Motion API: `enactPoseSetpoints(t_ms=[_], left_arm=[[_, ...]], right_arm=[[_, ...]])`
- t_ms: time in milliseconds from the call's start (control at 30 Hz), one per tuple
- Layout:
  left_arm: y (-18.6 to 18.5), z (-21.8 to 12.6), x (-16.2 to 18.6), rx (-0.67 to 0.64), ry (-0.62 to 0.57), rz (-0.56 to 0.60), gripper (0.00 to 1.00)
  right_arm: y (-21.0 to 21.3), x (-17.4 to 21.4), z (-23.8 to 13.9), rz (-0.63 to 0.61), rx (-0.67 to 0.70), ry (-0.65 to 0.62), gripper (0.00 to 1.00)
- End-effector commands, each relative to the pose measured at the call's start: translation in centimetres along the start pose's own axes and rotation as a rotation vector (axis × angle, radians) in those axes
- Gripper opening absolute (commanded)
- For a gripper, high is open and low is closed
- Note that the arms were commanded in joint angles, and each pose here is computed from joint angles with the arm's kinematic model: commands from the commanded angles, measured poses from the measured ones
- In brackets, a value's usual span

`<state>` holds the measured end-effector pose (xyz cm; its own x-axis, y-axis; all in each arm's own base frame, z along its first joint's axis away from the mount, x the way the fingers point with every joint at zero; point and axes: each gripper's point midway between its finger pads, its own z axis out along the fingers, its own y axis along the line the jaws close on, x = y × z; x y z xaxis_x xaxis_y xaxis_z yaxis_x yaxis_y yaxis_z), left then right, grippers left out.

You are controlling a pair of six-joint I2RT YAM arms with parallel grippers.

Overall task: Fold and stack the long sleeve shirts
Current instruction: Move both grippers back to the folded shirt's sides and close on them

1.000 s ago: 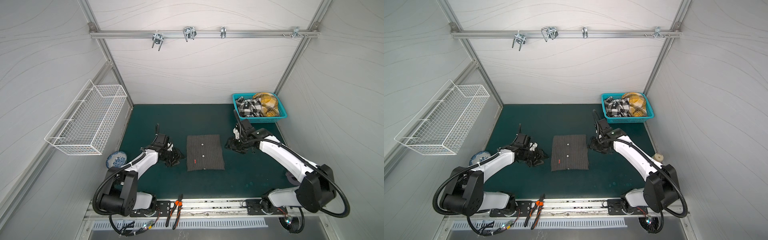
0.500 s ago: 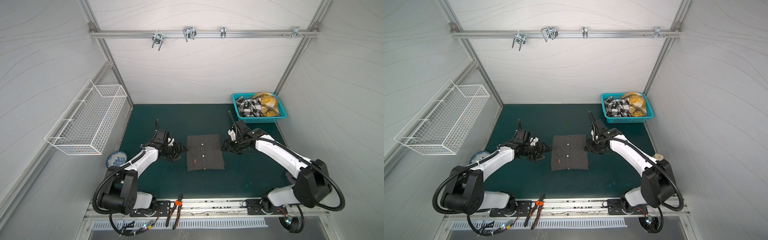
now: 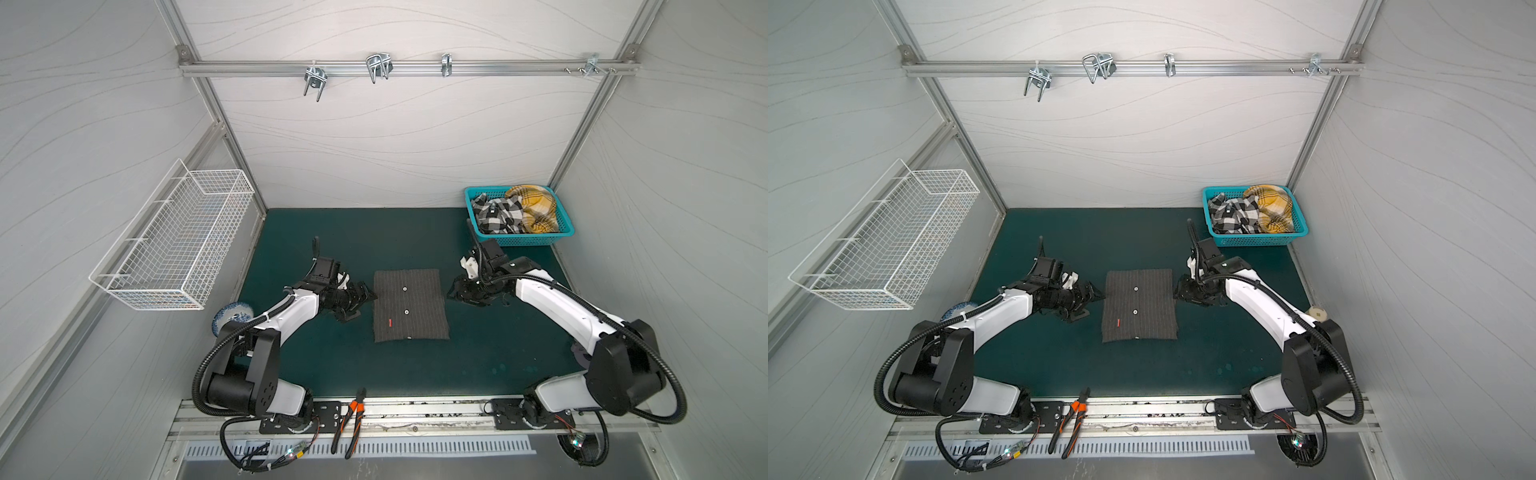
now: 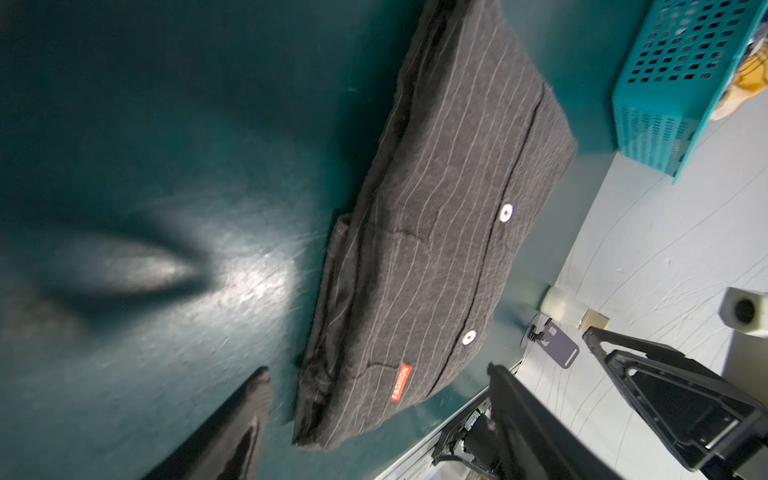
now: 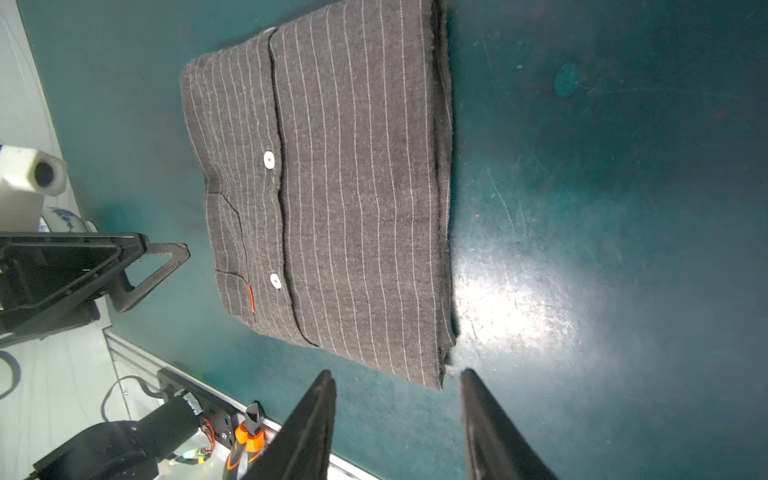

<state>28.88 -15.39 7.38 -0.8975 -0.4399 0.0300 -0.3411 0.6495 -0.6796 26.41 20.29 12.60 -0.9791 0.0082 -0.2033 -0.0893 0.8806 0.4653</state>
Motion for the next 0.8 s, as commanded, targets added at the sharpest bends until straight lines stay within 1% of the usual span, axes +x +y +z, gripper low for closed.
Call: enactPoseSetpoints(t_ms=[0,133,300,433,567,767], left_arm=[[-0.8,0.5,-1.1,0.062,-0.029,0.000,0.84],[-0.3,1.6,-1.0,0.087,-0.020,-0.027,0.87],[1.3,2.5,-0.4,0.059,0.000,-0.050,0.88],[2.0,3.1,0.0,0.057,0.017,-0.083,0.83],[2.5,3.6,0.2,0.059,0.021,-0.108,0.82],[3.4,4.5,0.7,0.026,0.040,-0.114,0.82]], right_arm=[[-0.1,0.6,1.2,-0.004,-0.020,0.048,0.43],[-0.2,1.2,2.1,0.003,-0.016,0.082,0.42],[0.3,2.0,2.8,-0.015,-0.015,0.111,0.41],[1.0,2.8,3.8,-0.028,-0.008,0.140,0.34],[1.2,2.8,5.0,-0.016,-0.023,0.153,0.32],[0.7,2.7,6.6,-0.009,-0.006,0.182,0.28]])
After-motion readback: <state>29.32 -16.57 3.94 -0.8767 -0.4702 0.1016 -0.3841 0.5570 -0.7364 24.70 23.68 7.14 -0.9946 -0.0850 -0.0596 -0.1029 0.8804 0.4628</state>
